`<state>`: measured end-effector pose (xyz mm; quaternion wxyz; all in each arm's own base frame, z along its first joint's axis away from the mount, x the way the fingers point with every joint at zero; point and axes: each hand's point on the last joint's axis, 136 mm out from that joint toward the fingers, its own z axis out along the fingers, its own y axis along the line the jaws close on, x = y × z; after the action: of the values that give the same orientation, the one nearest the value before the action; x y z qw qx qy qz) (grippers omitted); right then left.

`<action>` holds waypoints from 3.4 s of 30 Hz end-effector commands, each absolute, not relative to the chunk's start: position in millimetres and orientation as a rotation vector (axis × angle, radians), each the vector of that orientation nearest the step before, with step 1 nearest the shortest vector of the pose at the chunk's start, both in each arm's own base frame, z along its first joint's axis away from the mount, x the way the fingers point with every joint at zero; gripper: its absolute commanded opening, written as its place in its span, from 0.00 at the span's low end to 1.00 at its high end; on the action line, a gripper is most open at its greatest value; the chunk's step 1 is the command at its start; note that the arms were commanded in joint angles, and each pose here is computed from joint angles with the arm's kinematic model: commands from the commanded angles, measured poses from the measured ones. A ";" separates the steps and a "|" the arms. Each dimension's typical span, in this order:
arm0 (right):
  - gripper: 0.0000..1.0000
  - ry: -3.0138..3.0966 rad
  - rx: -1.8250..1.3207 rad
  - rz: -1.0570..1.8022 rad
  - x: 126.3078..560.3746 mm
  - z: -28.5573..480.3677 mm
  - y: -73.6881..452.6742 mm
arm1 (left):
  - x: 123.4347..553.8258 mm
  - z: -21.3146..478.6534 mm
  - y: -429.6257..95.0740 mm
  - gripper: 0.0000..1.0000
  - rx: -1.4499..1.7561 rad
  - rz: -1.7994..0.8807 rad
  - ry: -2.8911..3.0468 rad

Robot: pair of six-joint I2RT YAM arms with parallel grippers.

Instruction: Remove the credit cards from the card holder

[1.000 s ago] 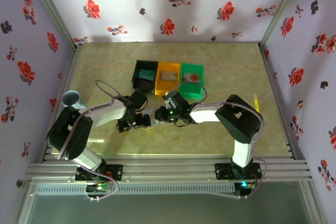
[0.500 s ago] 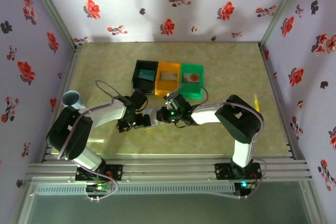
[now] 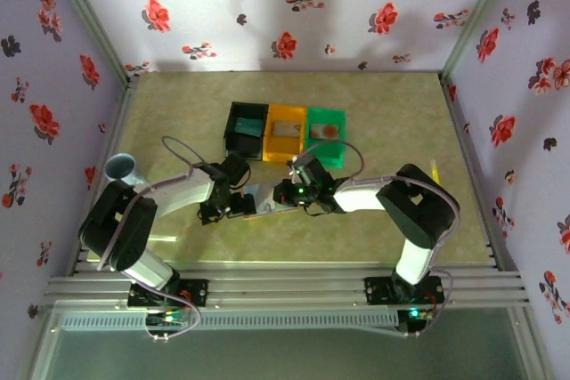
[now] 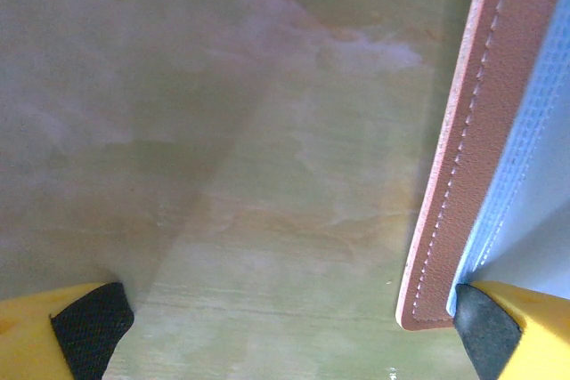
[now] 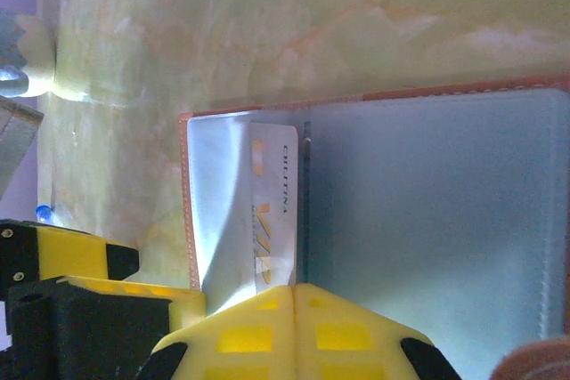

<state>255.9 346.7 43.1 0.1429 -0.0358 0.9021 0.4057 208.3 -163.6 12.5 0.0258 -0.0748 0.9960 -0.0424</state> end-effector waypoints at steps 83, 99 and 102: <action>0.00 2.196 -0.378 1.751 213.1 178.5 336.0 | 224.6 188.5 -253.8 0.15 0.023 -1.564 2.111; 0.42 2.159 -0.121 1.415 245.5 187.0 297.7 | 239.8 206.8 -232.3 0.00 -0.140 -1.496 1.936; 0.48 2.103 -0.056 1.479 244.3 195.0 303.1 | 242.6 215.4 -229.0 0.00 -0.156 -1.473 1.887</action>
<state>238.7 306.0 198.9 0.2664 -0.0627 0.7885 0.5507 234.5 -234.7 196.3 0.3146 -0.0499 0.7589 -0.5680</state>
